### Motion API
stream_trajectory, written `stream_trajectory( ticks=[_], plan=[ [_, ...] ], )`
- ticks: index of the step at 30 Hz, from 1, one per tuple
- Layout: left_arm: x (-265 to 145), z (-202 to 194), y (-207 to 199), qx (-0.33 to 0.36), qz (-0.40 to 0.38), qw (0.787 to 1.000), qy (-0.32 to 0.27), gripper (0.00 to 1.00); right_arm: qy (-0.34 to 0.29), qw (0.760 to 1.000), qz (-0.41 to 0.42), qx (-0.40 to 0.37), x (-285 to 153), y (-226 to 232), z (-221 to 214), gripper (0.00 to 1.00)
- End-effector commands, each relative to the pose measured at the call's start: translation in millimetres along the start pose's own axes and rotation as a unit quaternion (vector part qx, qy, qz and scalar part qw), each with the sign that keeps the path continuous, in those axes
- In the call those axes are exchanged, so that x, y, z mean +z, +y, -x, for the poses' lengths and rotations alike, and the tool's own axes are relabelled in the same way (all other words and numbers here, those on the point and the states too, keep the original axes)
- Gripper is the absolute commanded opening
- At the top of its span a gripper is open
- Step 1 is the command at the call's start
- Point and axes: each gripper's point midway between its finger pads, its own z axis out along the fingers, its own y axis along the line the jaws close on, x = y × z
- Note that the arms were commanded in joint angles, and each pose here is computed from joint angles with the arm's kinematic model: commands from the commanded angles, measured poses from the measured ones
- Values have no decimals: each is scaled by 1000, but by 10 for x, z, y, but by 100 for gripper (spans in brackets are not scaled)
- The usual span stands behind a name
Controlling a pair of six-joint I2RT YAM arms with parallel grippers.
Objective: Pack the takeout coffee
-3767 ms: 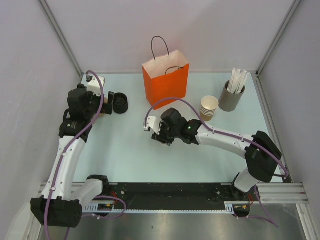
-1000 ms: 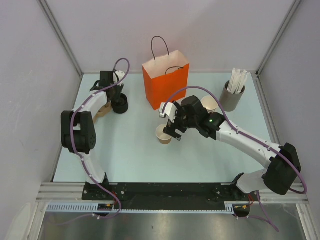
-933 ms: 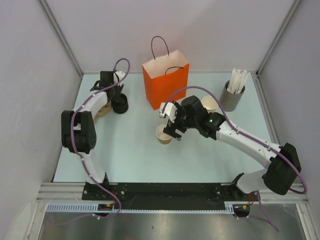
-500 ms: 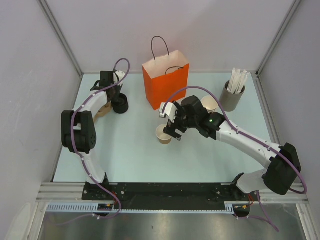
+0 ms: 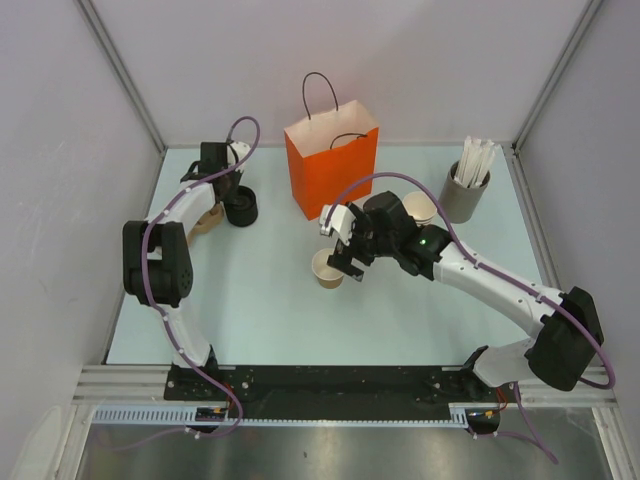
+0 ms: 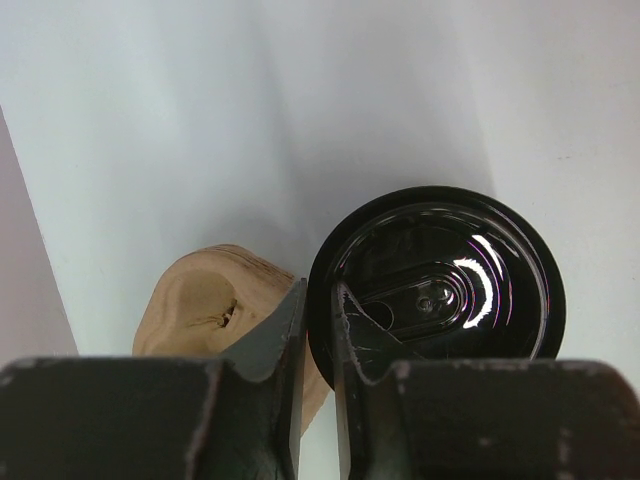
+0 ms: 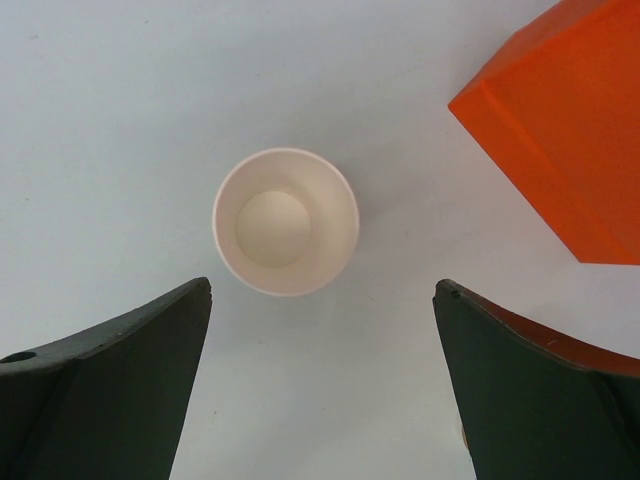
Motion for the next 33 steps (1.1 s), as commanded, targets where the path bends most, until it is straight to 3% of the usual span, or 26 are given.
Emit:
stream_trajectory(
  ticks=[1,22,33],
  plan=[
    [-99,192,99,-10,15,1000,-22,16,-18,1000,-8,-10,-92,-30,84,98],
    [-491,542,221,-36,7,997,-72,14,-14,1000,-4,-10,-68,-14,66,98],
    [-779,531,109,-50,-42,995,-81,14,-21,1000,5,-19,-117,23,98,98]
  ],
)
